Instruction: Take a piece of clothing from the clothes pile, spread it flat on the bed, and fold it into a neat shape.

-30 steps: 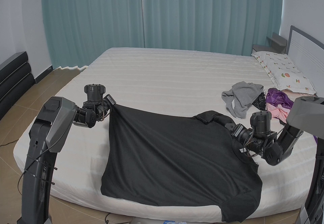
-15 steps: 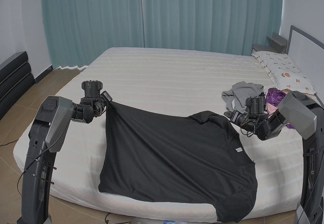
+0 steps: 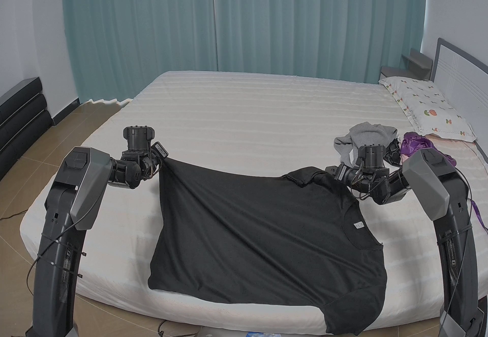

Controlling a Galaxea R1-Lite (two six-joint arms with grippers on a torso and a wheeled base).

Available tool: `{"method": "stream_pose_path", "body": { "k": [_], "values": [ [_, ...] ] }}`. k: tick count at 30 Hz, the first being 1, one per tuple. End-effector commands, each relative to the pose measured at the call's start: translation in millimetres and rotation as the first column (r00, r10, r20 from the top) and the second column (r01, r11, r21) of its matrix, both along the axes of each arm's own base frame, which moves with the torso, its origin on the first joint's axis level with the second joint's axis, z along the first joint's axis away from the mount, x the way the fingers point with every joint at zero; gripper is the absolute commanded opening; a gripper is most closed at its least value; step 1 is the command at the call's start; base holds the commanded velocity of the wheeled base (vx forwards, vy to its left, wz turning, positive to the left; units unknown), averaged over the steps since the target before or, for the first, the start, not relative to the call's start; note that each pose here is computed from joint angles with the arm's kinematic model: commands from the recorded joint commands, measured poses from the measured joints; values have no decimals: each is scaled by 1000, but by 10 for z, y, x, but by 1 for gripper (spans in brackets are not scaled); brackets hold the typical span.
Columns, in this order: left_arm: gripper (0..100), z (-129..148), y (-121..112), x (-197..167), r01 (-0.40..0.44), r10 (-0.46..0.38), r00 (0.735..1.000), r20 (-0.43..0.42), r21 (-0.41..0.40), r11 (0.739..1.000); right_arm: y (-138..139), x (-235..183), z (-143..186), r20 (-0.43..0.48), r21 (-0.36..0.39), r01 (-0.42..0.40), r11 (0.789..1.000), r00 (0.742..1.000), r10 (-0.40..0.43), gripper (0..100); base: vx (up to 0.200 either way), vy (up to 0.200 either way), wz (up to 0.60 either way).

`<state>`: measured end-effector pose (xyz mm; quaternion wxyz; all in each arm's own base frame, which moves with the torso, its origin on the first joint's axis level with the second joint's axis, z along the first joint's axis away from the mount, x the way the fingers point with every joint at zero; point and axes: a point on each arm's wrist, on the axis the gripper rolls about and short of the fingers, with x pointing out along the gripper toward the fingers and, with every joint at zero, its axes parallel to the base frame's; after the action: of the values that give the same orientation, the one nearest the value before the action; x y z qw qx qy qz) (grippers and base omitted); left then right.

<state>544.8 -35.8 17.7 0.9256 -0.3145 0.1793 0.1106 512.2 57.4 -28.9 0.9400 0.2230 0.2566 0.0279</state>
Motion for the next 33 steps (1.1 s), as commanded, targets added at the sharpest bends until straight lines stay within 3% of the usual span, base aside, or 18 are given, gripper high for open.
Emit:
{"method": "stream_pose_path", "body": {
  "k": [1, 10, 19, 27, 33],
  "values": [
    [0, -49, -16, -4, 3, -3, 1000, -12, 1, 1000, 37, 13, -250, -35, -2, -12, 1000, 999, 12, 0, 0, 0, 0],
    [0, -90, -33, 3, 5, -5, 1000, -15, 3, 1000, -78, 107, -187, 15, 7, 31, 999, 999, -31, 0, 0, 0, 0],
    [0, -198, -41, 49, -7, 7, 1000, 2, 20, 1000, -391, 226, 16, 90, 27, 146, 989, 985, -148, 0, 0, 0, 0],
    [0, -258, -97, 62, 20, -21, 999, 27, 18, 1000, -391, 300, -13, 137, 25, 189, 982, 972, -191, 0, 0, 0, 0],
    [0, -213, -135, 83, 32, -33, 996, 88, 10, 999, -444, 410, 166, 237, 30, 255, 967, 938, -254, 0, 0, 0, 0]
  ]
}}
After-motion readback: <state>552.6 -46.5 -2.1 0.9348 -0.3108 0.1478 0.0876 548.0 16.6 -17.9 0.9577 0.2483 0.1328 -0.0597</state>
